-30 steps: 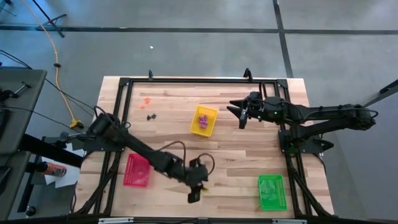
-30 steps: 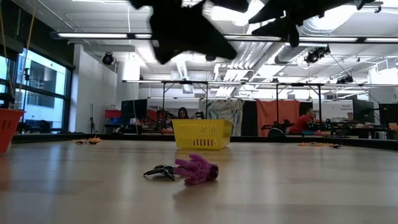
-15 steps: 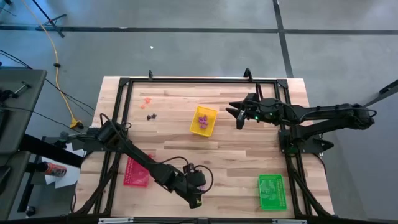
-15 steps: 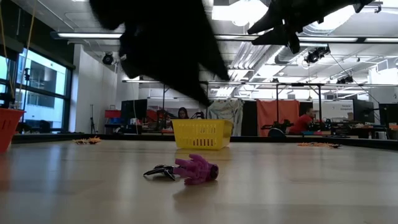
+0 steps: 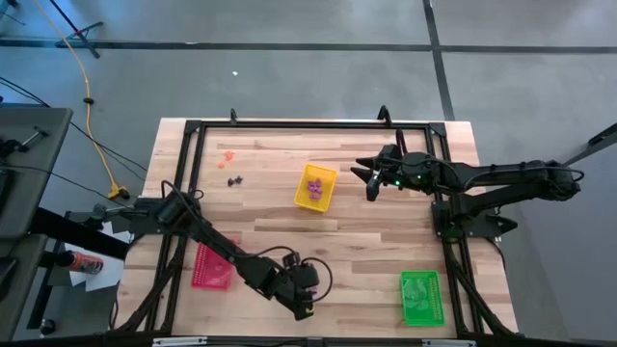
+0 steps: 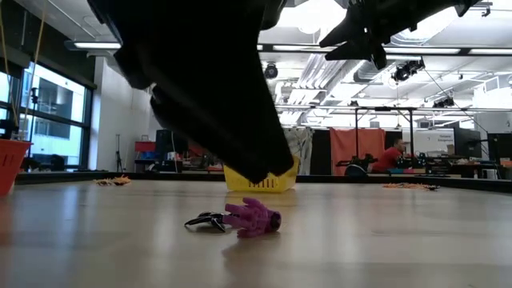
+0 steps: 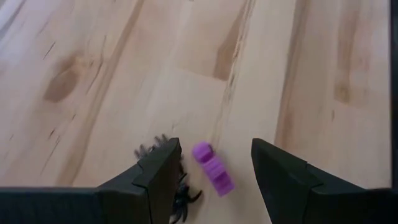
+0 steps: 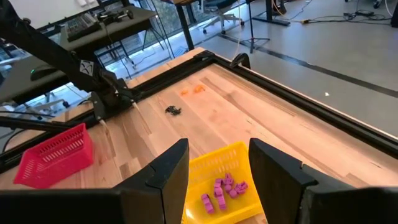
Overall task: Sort Halloween decoration
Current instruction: Put the skeleton toy into the yellow bin
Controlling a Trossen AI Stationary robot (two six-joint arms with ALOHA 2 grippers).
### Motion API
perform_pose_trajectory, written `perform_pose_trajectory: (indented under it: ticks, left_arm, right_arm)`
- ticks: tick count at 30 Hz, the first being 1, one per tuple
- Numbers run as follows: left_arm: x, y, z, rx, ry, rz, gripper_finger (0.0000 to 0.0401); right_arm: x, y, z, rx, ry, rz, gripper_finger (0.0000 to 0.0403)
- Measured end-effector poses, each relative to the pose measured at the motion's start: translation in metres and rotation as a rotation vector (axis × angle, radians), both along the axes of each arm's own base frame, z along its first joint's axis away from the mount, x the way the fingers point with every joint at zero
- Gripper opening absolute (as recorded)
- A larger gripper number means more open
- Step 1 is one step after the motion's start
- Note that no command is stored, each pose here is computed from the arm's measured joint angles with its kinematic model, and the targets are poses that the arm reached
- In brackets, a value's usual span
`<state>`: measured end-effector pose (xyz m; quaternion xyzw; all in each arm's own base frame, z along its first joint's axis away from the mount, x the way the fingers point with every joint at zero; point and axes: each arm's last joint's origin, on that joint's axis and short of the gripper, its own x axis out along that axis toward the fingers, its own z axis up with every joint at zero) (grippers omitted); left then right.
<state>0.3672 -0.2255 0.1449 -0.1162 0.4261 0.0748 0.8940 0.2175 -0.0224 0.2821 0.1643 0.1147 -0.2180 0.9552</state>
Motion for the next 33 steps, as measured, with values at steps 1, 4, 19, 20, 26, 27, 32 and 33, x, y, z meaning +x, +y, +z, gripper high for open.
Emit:
perform_pose_trajectory:
  ticks: [1, 4, 19, 20, 26, 27, 32, 33]
  left_arm:
    - [0.0, -0.001, -0.001, 0.003, -0.002, -0.006, 0.0188]
    - [-0.001, -0.003, -0.002, 0.01, 0.005, -0.015, 0.0188]
    - [0.003, -0.008, -0.004, 0.034, -0.041, -0.103, 0.0172]
    - [0.004, -0.009, -0.006, 0.028, -0.044, -0.111, 0.0167]
    - [0.005, -0.013, -0.02, -0.026, -0.008, -0.108, 0.0143]
    - [0.005, -0.013, -0.021, -0.029, -0.009, -0.105, 0.014]
    - [0.004, -0.013, -0.017, -0.014, -0.018, -0.113, 0.0132]
    - [0.004, -0.013, -0.015, -0.013, -0.022, -0.121, 0.0132]
  right_arm:
    - [0.0, 0.0, 0.0, 0.0, 0.0, 0.0, 0.0162]
    - [0.0, 0.0, 0.0, 0.0, 0.0, 0.0, 0.0162]
    - [0.0, 0.0, 0.0, -0.002, 0.0, -0.007, 0.0162]
    - [0.0, 0.0, 0.0, -0.002, 0.0, -0.007, 0.0162]
    - [0.0, 0.0, 0.0, -0.001, 0.004, -0.006, 0.0162]
    - [0.0, 0.0, -0.001, -0.001, 0.008, -0.006, 0.0162]
    - [0.0, 0.0, -0.001, -0.001, 0.009, -0.006, 0.0162]
    - [0.0, 0.0, -0.001, -0.001, 0.009, -0.006, 0.0162]
